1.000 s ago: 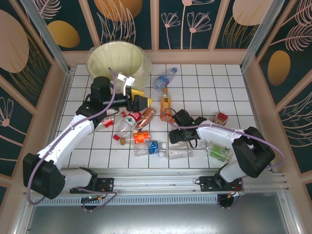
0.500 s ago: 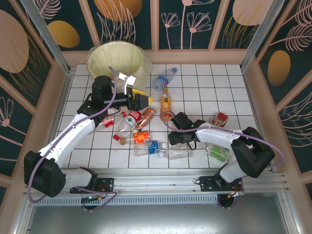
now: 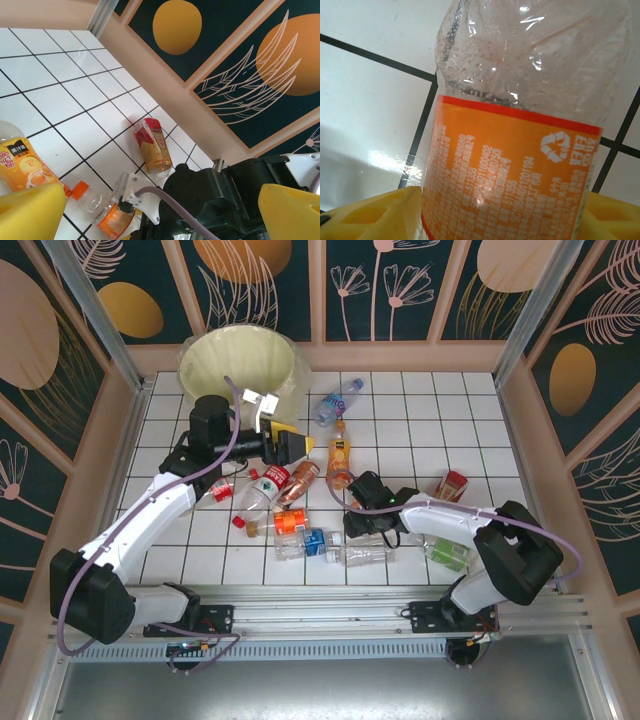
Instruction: Put the plastic bottles in the bin
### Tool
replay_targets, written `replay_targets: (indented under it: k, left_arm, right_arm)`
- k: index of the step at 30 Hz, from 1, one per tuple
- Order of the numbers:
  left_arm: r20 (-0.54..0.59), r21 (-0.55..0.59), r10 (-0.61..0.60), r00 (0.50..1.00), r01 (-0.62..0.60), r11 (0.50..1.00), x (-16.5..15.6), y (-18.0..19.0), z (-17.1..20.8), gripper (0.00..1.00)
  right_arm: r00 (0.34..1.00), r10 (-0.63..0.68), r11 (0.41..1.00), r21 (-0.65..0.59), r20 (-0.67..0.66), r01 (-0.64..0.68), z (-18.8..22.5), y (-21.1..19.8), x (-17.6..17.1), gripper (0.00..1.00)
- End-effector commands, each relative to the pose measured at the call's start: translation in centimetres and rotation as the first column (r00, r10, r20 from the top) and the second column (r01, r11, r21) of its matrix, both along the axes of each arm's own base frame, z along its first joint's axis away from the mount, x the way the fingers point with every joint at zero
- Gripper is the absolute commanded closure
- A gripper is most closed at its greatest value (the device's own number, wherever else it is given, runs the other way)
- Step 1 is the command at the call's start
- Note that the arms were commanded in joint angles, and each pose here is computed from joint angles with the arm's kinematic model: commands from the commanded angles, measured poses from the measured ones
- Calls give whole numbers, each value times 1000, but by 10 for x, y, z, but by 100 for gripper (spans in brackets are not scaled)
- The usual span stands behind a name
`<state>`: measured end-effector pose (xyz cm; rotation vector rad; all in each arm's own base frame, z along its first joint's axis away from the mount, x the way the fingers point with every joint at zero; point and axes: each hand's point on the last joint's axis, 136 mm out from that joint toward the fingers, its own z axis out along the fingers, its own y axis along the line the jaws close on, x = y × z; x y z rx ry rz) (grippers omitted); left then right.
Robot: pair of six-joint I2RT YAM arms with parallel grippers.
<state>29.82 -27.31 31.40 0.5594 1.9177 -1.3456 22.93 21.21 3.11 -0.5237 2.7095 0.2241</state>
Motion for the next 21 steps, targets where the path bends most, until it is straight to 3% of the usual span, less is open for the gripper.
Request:
replay_targets:
  k: [1, 10, 16, 21]
  left_arm:
    - [29, -22, 2, 1000, -1, 1000, 5, -4, 9, 1]
    - [35, -88, 11, 999, -8, 996, 4, -5, 16, 1]
    - [32, -151, -22, 999, 27, 988, 1, -16, 30, 1]
    - [42, -173, -12, 999, 19, 985, 3, -20, 35, 1]
  right_arm:
    - [997, 19, 1000, 15, 69, -20, 18, 5, 7, 36]
    - [991, -5, 999, 55, 130, -2, 47, 6, 15, 37]
    - [973, 4, 978, 202, 231, -52, 98, 26, 24, 37]
    - [948, 17, 917, 373, 318, -141, 158, 44, 26, 37]
